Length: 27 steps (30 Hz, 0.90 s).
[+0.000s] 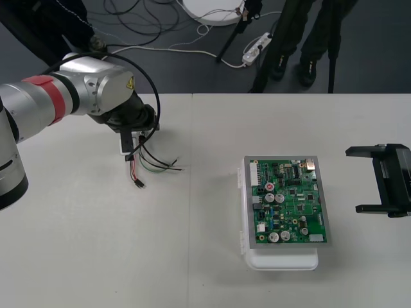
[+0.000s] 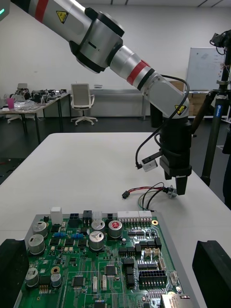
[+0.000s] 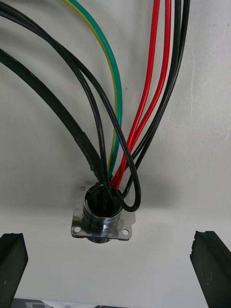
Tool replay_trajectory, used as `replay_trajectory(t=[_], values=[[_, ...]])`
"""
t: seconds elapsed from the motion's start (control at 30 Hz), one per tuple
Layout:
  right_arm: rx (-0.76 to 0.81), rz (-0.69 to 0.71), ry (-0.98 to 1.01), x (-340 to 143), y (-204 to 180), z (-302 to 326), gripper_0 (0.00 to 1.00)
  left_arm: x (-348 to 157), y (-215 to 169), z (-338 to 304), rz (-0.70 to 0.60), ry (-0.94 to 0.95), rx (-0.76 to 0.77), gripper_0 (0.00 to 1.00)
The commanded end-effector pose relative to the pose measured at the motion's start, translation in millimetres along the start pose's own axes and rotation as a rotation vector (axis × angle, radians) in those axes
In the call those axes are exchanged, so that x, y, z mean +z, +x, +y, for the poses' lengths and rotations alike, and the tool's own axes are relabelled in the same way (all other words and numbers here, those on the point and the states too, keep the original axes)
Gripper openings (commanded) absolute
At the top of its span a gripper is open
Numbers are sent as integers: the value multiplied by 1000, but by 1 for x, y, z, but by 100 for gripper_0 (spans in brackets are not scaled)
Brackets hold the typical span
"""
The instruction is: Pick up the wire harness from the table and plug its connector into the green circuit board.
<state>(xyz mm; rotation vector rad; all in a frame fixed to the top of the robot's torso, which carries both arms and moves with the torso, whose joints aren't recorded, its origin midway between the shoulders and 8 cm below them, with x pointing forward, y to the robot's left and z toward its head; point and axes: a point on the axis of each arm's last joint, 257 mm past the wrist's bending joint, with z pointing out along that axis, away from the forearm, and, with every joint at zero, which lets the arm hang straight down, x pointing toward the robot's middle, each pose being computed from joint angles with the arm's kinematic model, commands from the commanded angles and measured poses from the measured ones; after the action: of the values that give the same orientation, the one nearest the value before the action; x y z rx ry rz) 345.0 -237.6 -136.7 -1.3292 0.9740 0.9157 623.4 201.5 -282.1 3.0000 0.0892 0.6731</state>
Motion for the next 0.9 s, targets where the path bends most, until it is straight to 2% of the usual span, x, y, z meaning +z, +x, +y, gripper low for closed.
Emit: replay_trajectory(t=[0.03, 0.9], values=[[-32, -16, 2, 5, -9, -13, 100, 3, 8, 14, 45, -8, 104, 100], [-16, -21, 0, 3, -10, -12, 100, 20, -9, 8, 34, 3, 118, 100]])
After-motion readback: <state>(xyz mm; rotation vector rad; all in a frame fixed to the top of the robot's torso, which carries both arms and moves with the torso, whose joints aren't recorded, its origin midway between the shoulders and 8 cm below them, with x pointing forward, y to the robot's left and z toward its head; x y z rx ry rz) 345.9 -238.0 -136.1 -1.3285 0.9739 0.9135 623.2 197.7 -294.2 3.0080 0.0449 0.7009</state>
